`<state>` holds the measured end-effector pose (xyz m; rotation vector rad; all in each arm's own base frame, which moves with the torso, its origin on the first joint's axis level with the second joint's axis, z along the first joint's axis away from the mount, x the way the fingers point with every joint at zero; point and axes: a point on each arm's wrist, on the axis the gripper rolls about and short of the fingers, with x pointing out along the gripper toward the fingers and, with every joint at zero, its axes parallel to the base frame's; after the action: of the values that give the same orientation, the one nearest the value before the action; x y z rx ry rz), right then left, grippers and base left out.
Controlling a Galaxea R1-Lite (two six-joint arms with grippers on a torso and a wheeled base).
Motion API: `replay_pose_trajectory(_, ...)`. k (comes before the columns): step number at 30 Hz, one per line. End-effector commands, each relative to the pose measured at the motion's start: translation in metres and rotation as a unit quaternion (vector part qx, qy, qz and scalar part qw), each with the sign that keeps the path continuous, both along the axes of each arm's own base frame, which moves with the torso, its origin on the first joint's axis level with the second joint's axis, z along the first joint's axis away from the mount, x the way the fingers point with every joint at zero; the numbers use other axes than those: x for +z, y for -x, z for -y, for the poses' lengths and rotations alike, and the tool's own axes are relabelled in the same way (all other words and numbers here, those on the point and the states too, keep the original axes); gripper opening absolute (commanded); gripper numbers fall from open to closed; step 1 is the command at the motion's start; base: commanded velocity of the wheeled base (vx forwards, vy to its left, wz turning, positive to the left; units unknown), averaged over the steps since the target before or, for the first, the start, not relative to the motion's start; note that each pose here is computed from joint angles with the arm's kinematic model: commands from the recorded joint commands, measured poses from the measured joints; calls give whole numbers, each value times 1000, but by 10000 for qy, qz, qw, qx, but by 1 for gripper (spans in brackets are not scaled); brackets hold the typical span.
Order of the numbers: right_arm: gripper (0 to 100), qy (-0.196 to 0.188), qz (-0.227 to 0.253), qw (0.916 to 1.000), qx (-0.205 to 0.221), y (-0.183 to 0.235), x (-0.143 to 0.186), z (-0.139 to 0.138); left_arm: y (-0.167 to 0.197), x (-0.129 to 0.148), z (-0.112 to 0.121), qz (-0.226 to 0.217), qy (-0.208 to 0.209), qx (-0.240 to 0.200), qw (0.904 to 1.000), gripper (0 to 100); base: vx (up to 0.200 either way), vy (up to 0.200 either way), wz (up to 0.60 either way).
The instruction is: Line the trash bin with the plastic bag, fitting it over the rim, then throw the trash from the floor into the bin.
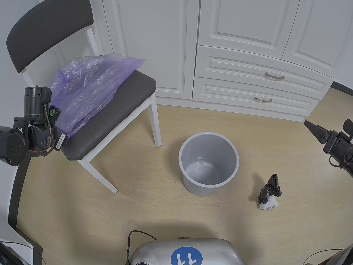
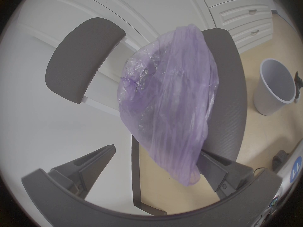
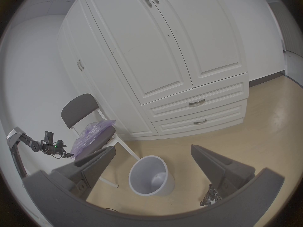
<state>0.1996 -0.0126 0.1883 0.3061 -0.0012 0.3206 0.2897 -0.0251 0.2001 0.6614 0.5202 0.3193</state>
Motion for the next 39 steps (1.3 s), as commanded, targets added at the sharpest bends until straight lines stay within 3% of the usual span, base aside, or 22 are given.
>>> replay_pose_trajectory(1,100,-1,78,10000,13,2,3,-1,-13,-3,0,-36,-19,26,10000,100,0,0,0)
replay_pose_trajectory(7,100,5,65,10000,12,1,3,-1,-22,-7,1,-76,-48,39,10000,100,0,0,0)
replay_pose_trajectory(15,100,-24,56,10000,14,-2,3,0,-38,1,0,449,-208,215,9985,100,0,0,0)
replay_pose_trajectory(26,100,-147,89,9999,23,-1,6,0,-9,60,-4,1522,-73,253,9880,100,0,0,0)
replay_pose_trajectory(31,100,-146,163,9998,25,-2,6,0,-8,62,-4,1545,-71,262,9876,100,0,0,0)
replay_pose_trajectory(39,100,-141,142,9998,24,-2,5,0,-20,36,-2,1135,-121,238,9932,100,0,0,0)
